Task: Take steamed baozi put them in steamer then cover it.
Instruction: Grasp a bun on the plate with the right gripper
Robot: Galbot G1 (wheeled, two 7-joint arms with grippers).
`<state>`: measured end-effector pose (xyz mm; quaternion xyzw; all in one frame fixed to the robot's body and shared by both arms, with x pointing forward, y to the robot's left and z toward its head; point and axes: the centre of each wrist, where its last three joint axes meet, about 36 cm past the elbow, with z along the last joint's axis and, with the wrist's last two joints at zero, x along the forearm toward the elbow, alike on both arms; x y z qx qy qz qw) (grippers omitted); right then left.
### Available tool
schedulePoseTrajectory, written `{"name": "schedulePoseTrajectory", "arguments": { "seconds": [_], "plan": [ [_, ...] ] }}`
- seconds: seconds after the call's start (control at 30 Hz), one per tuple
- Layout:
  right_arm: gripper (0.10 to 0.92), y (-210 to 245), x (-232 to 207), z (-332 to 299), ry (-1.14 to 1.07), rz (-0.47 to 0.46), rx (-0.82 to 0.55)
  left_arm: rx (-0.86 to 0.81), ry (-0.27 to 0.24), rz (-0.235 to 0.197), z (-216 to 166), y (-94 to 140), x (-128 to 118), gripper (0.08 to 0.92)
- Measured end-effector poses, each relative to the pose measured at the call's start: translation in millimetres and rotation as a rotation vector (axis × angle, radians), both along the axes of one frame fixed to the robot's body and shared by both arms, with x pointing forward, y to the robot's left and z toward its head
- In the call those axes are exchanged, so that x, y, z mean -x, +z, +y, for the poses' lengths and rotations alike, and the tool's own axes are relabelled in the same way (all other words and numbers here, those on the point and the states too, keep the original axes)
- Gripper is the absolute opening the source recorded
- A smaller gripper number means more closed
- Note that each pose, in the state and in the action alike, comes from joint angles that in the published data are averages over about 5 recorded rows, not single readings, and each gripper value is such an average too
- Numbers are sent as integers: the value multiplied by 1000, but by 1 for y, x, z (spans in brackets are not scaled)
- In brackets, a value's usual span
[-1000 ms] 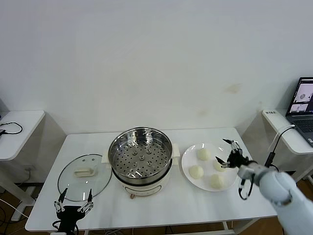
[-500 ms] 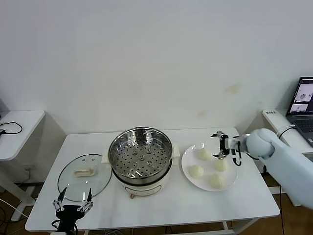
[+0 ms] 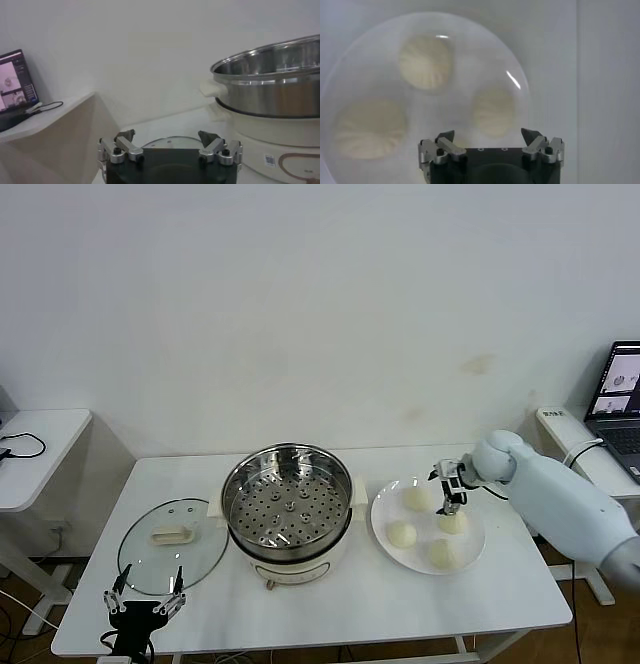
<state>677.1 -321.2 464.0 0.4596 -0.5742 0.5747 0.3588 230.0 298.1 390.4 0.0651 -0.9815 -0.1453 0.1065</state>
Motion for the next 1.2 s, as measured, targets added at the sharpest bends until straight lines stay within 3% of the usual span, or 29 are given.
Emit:
{"name": "schedulePoseTrajectory", "arguments": {
  "seconds": [0.53,1.0,1.2],
  "plan": [
    [807,-15,-31,37,-23,28,25,-16,0,0,5,1,0,823],
    [620,-21,-42,47,-52,48,45,-17,1,1,5,1,0,823],
    [590,-16,-43,47,-57,55,46,-18,3,4,6,0,1,823]
  ]
}}
